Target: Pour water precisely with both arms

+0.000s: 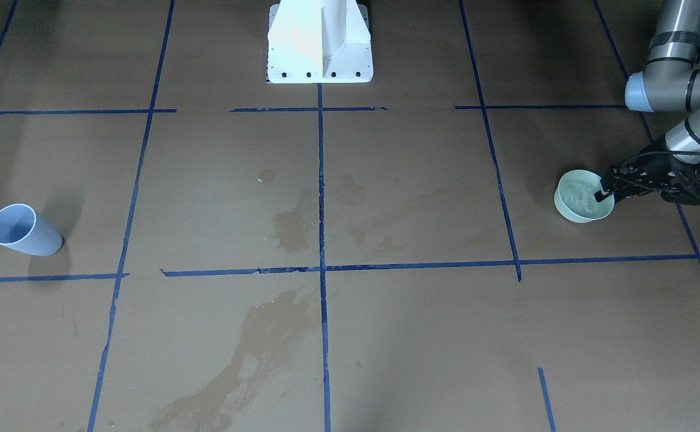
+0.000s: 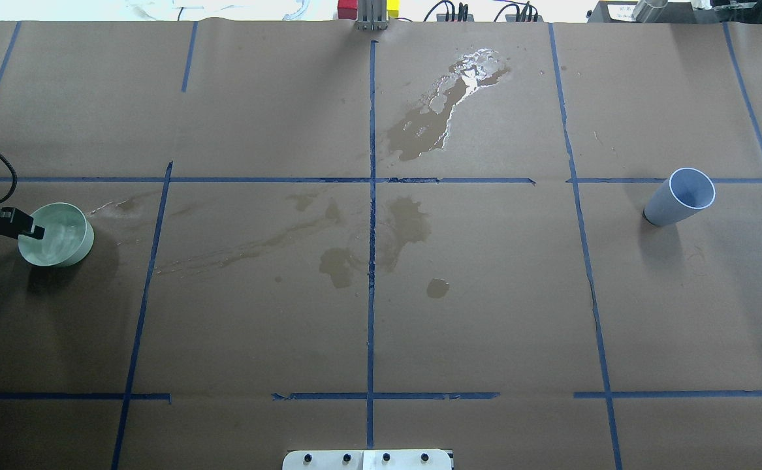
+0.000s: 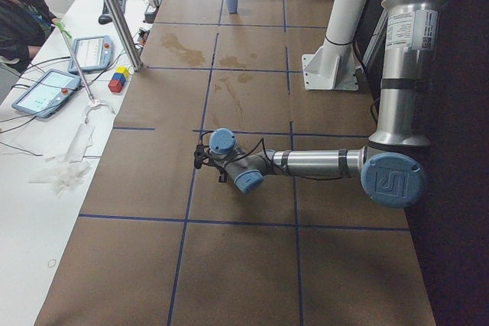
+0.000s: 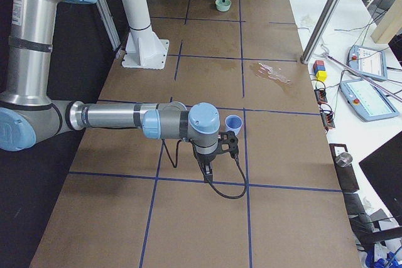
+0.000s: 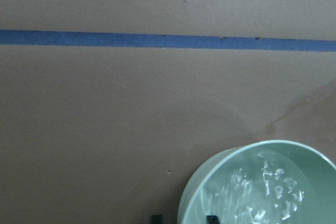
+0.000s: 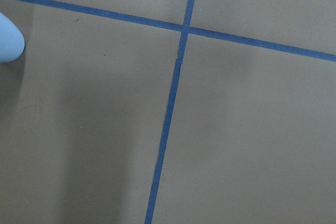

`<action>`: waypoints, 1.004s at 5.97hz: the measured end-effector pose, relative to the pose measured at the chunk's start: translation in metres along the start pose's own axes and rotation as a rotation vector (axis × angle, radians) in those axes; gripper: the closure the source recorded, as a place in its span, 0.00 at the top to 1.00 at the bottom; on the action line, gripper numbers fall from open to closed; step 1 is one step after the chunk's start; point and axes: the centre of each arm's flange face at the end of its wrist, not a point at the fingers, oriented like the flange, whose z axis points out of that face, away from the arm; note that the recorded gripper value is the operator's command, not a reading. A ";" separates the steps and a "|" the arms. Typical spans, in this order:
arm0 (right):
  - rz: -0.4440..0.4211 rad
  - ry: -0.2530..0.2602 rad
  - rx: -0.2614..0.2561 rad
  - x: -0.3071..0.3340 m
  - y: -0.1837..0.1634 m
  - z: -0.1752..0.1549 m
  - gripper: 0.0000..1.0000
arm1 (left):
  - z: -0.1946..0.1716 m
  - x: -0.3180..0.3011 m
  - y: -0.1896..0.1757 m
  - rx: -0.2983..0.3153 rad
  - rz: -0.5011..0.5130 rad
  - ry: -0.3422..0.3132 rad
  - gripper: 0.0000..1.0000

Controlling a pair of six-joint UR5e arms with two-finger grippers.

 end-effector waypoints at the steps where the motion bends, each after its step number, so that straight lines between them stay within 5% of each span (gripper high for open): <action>1: 0.000 -0.001 0.000 0.000 0.000 0.000 1.00 | -0.005 0.003 -0.001 0.007 0.010 0.005 1.00; 4: -0.002 -0.001 0.002 -0.001 0.000 -0.001 1.00 | -0.048 -0.027 -0.023 0.019 0.129 -0.049 1.00; 6: -0.002 -0.001 0.002 -0.001 0.000 -0.001 1.00 | -0.136 -0.042 -0.046 -0.005 0.200 -0.145 1.00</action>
